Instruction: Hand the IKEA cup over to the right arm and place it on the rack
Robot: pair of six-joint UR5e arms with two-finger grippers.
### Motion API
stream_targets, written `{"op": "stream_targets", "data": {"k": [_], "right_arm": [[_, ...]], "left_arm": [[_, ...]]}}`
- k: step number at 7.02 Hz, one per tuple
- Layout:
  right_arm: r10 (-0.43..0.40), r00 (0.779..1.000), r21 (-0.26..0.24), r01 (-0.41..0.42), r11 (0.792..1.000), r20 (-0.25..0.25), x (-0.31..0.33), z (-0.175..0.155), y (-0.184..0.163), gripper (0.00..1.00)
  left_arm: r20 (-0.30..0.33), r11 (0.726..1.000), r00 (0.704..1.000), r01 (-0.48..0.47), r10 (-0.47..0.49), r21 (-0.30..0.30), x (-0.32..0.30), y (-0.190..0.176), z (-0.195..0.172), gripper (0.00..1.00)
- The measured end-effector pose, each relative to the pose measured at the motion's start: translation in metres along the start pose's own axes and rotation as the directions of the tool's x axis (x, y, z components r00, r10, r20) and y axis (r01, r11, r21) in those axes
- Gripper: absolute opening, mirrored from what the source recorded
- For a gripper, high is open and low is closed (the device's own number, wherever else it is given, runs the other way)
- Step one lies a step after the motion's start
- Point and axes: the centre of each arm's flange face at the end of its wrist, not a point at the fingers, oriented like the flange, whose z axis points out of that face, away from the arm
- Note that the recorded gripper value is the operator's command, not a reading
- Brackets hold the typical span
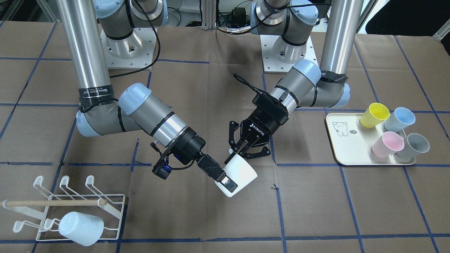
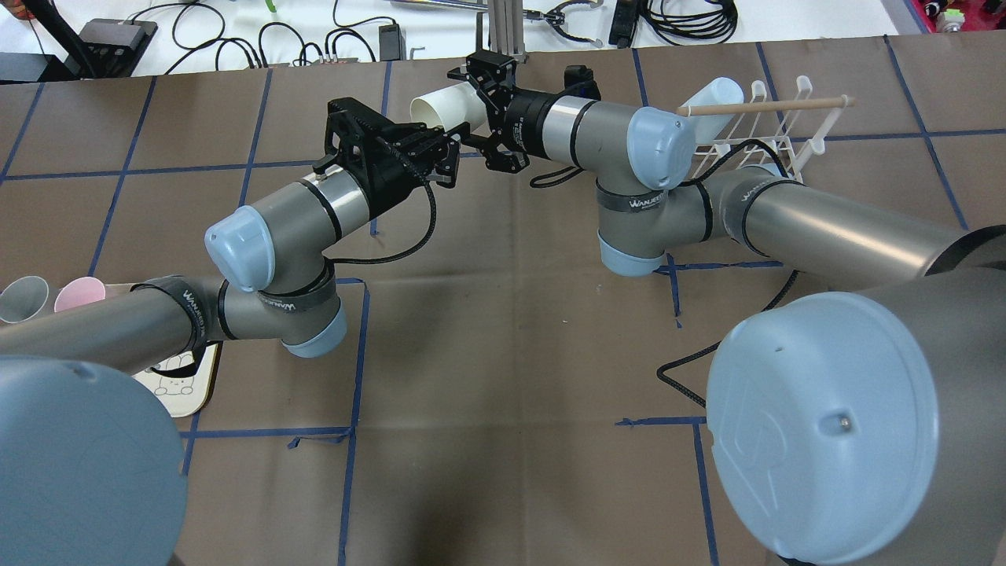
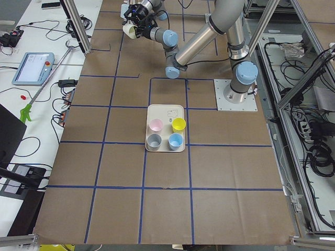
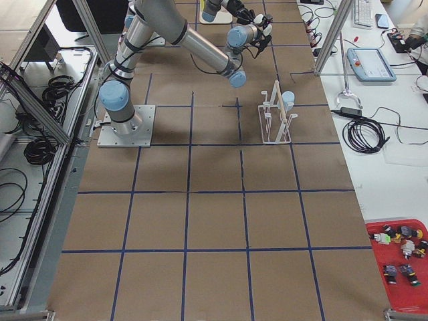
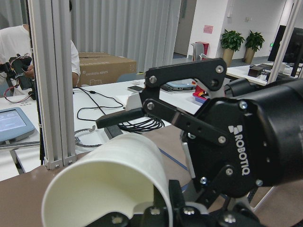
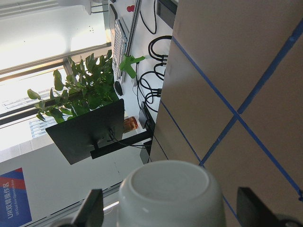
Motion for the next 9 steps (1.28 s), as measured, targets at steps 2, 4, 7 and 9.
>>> {"op": "stream_targets", "data": {"k": [2,4,7,9], "right_arm": [[-0.002,1.0,0.001,0.002,1.0,-0.002,0.0012,0.0002,-0.0002,0.54],[-0.012,1.0,-0.004,0.012,1.0,-0.002,0.0014,0.0001,-0.0002,0.35],[-0.016,1.0,-0.015,0.016,1.0,-0.001,0.0017,0.0004,0.0013,0.31],[-0.017,1.0,-0.014,0.017,1.0,0.0,0.0011,0.0001,0.0009,0.31]], "left_arm": [[-0.001,1.0,1.0,-0.001,0.001,0.0,0.0006,0.0,0.0002,0.01],[-0.002,1.0,1.0,0.0,0.0,0.0,0.0009,0.0001,0.0003,0.13],[0.001,1.0,1.0,-0.007,0.007,0.005,-0.0001,-0.003,0.0006,0.98],[0.001,1.0,1.0,-0.009,0.009,0.008,-0.001,-0.0049,0.0006,0.99]]}}
